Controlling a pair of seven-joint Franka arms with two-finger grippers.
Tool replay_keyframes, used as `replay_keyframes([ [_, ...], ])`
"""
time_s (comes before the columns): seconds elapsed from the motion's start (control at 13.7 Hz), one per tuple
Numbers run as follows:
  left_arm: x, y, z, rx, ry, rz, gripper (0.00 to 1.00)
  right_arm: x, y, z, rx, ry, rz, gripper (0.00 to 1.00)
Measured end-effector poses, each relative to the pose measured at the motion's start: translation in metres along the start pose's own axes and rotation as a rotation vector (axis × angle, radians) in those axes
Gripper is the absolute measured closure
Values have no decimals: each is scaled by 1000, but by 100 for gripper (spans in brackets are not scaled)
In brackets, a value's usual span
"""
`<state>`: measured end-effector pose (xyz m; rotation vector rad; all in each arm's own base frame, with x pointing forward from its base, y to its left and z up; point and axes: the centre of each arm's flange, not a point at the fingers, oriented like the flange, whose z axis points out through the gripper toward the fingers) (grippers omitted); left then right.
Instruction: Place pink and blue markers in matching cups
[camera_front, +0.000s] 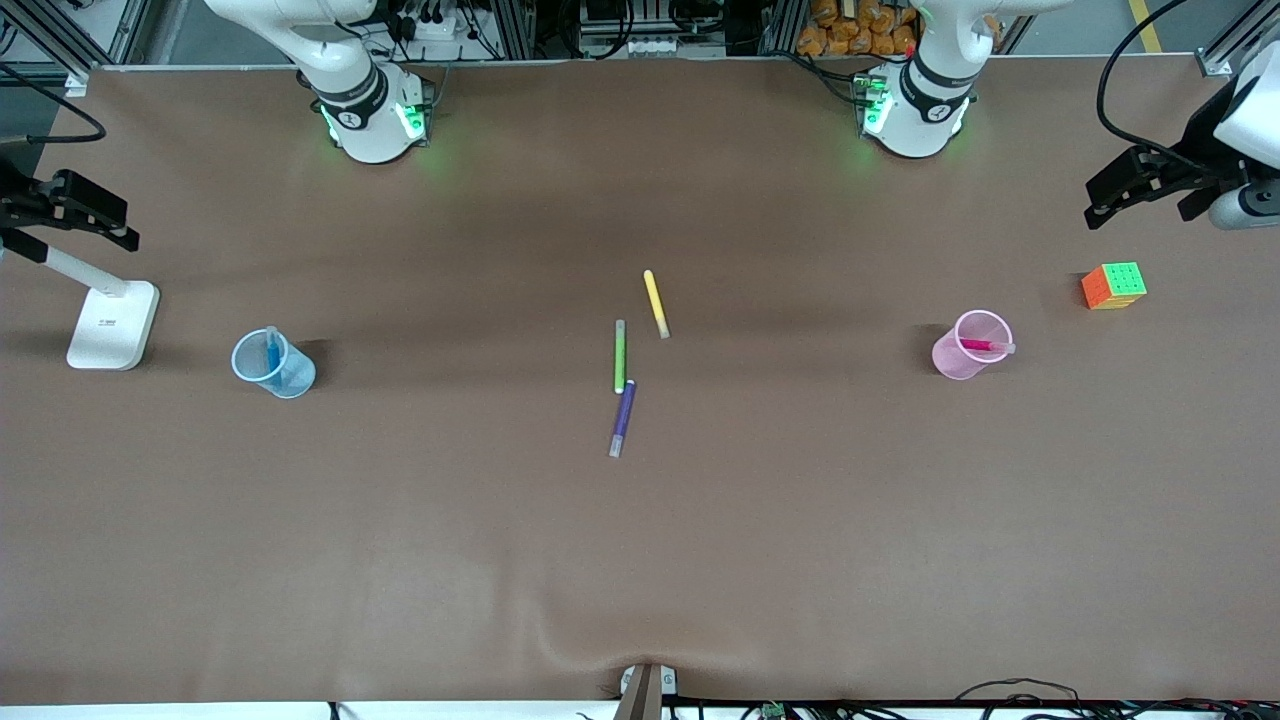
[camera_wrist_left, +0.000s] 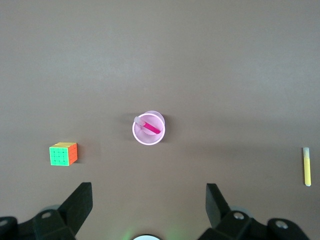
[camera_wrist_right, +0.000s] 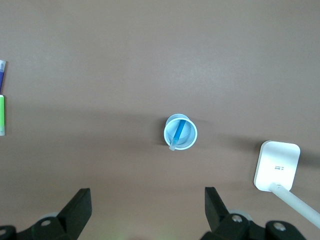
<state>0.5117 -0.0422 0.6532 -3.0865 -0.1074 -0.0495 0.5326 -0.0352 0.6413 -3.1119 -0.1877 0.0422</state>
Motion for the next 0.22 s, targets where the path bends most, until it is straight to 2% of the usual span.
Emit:
replay_keyframes([
  [0.22,2,-1,-2,-1,3,-3,0,-1,2,1,15,-5,5,0],
])
